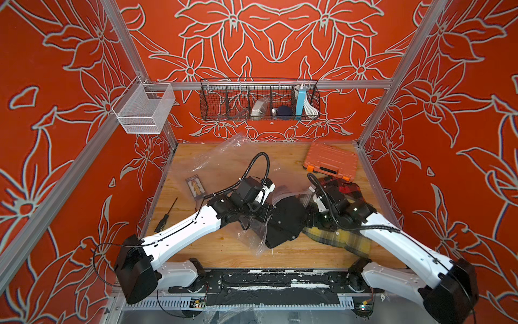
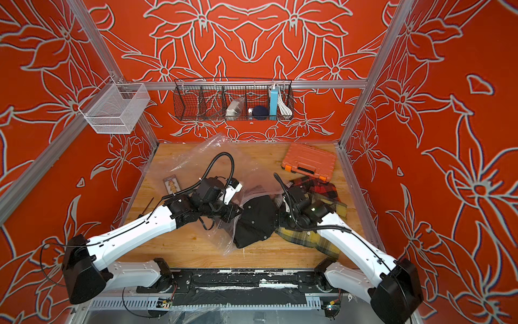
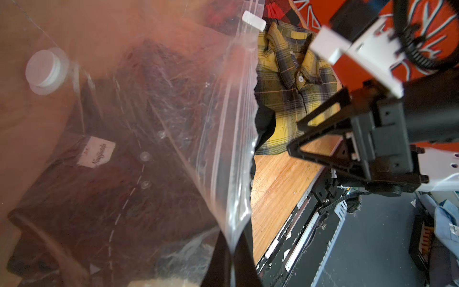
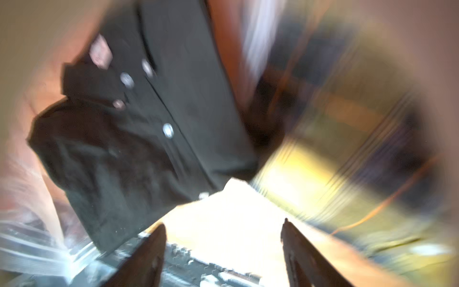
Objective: Place the folded shirt into the vacuum bag
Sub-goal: Place the shirt in the vacuum bag.
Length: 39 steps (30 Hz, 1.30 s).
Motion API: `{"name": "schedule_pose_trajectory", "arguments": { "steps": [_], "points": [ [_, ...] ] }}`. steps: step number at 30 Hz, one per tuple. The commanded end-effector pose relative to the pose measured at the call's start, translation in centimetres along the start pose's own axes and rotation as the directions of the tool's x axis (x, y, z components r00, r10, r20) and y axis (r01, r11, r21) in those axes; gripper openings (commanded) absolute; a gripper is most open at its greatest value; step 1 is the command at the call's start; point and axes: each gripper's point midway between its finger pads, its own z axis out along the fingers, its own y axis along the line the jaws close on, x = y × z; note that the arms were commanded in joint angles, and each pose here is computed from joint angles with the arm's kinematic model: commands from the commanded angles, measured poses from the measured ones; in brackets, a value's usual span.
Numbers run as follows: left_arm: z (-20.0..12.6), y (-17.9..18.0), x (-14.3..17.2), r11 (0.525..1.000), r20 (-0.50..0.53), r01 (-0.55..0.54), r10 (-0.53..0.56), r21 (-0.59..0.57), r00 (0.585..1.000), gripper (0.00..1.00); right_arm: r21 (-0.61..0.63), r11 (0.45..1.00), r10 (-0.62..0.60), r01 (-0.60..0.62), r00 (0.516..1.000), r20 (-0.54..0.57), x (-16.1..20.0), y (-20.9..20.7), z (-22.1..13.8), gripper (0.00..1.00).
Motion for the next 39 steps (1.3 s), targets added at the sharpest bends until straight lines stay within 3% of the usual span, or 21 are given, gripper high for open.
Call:
{"name": "schedule_pose_trajectory", "arguments": {
  "steps": [1, 4, 10, 18, 22, 29, 33, 37, 39],
  "points": [
    [0.4, -0.7, -0.4, 1.000, 0.007, -0.009, 0.009, 0.019, 1.000, 0.00, -0.197, 0.944, 0.265, -0.265, 0.964, -0.029, 0.3, 2.7, 1.8, 0.69],
    [0.5, -0.9, -0.6, 1.000, 0.001, -0.012, 0.012, 0.021, 1.000, 0.00, -0.256, 0.902, 0.356, -0.349, 0.934, -0.018, -0.6, 3.1, 3.6, 0.64],
    [0.6, -1.7, -0.9, 0.999, -0.011, -0.030, 0.030, 0.039, 0.999, 0.00, -0.237, 0.868, 0.443, -0.437, 0.896, -0.032, -1.0, 2.1, 7.3, 0.59],
    [0.9, -2.4, -1.0, 0.997, -0.030, -0.053, 0.055, 0.053, 0.998, 0.00, -0.321, 0.883, 0.371, -0.344, 0.928, 0.025, -3.2, 6.0, 6.1, 0.16],
    [1.2, -3.1, -1.2, 0.995, -0.038, -0.065, 0.068, 0.069, 0.997, 0.00, -0.339, 0.888, 0.343, -0.310, 0.938, 0.040, -4.8, 8.0, 5.8, 0.04],
    [1.4, -3.8, -1.5, 0.994, -0.039, -0.078, 0.082, 0.078, 0.996, 0.00, -0.336, 0.881, 0.367, -0.333, 0.929, 0.043, -7.2, 9.0, 10.1, 0.02],
    [1.1, -3.8, -1.4, 0.994, -0.037, -0.080, 0.083, 0.078, 0.996, 0.00, -0.311, 0.904, 0.335, -0.294, 0.938, 0.087, -9.3, 8.2, 11.1, 0.06],
    [1.1, -3.9, -1.5, 0.994, -0.032, -0.078, 0.080, 0.082, 0.996, 0.00, -0.345, 0.913, 0.234, -0.217, 0.972, 0.008, -11.1, 10.2, 12.0, 0.20],
    [1.1, -3.7, -1.5, 0.994, -0.036, -0.083, 0.086, 0.073, 0.996, 0.00, -0.346, 0.910, 0.247, -0.229, 0.969, 0.007, -11.1, 10.1, 12.3, 0.37]
  ]
}}
